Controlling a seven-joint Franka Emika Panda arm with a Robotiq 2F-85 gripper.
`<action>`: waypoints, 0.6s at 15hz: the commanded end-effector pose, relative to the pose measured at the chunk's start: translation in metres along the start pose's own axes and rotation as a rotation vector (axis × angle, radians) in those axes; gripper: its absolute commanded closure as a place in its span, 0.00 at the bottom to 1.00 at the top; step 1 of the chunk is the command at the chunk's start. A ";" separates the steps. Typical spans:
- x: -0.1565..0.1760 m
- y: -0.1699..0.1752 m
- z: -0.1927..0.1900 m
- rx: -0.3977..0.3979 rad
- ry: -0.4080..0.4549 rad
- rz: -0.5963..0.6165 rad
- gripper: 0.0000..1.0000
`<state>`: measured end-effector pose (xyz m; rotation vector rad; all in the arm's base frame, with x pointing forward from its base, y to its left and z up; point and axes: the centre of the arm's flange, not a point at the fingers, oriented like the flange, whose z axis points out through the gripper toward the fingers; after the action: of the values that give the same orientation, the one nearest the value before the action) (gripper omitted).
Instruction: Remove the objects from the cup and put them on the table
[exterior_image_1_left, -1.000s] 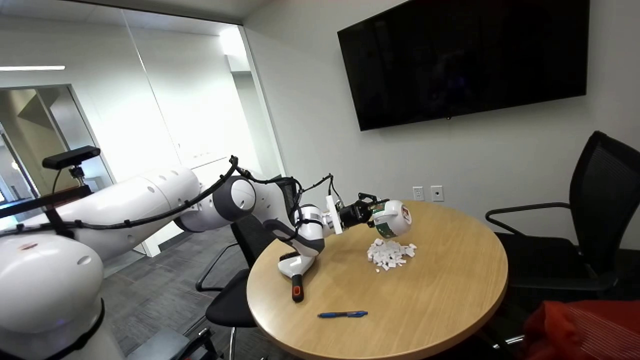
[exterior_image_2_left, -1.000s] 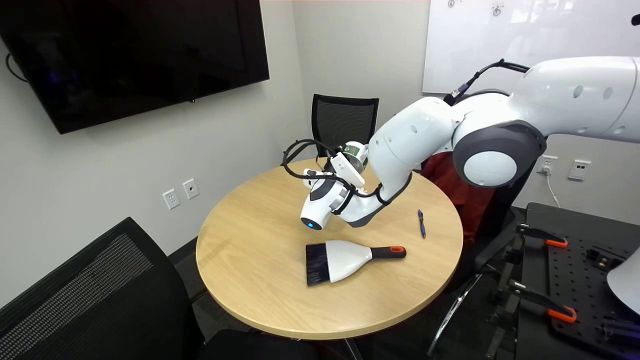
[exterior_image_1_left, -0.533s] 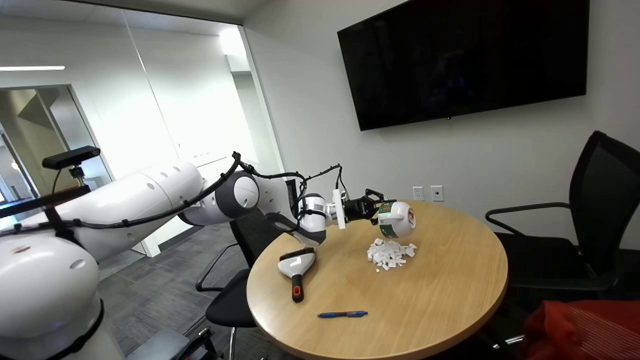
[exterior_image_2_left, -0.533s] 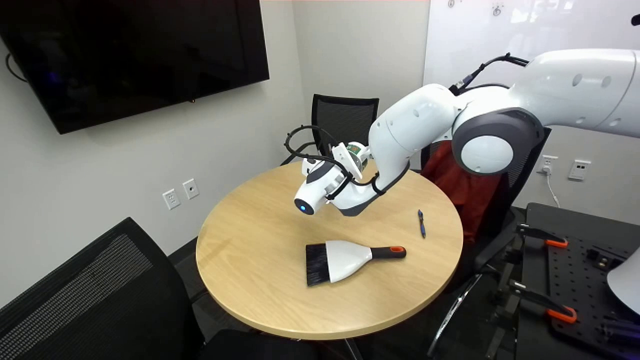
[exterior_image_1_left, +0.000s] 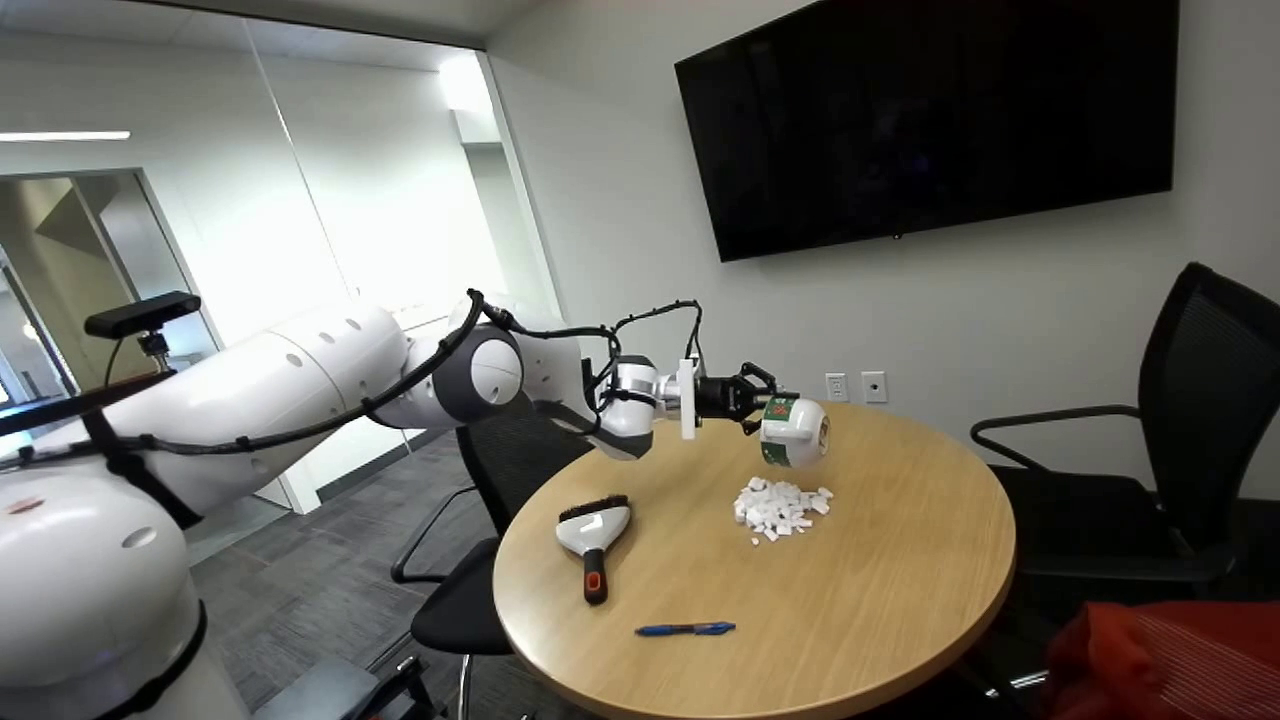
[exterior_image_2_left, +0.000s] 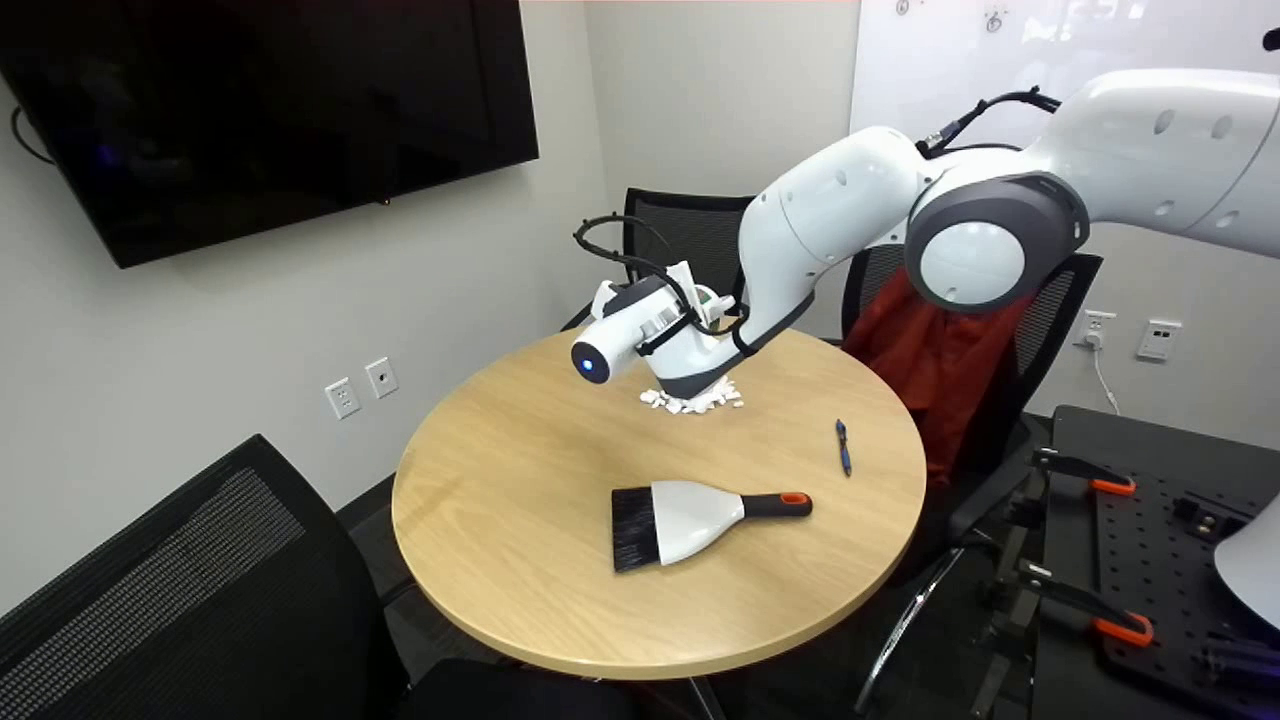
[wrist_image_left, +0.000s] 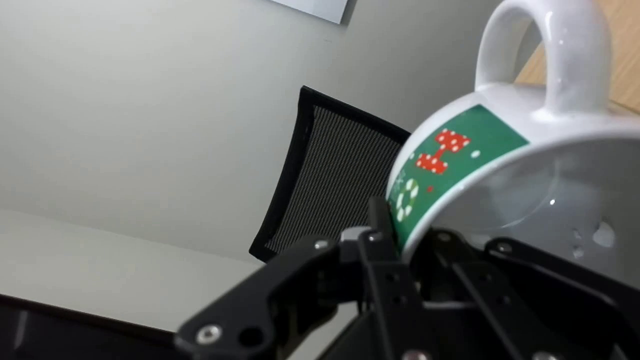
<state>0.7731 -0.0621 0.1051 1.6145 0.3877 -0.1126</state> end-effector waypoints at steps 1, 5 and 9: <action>-0.010 0.039 0.004 0.080 0.036 0.088 0.97; -0.011 0.055 0.009 0.153 0.085 0.165 0.97; -0.009 0.067 0.014 0.247 0.162 0.267 0.97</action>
<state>0.7928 -0.0737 0.1416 1.8417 0.3168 0.0934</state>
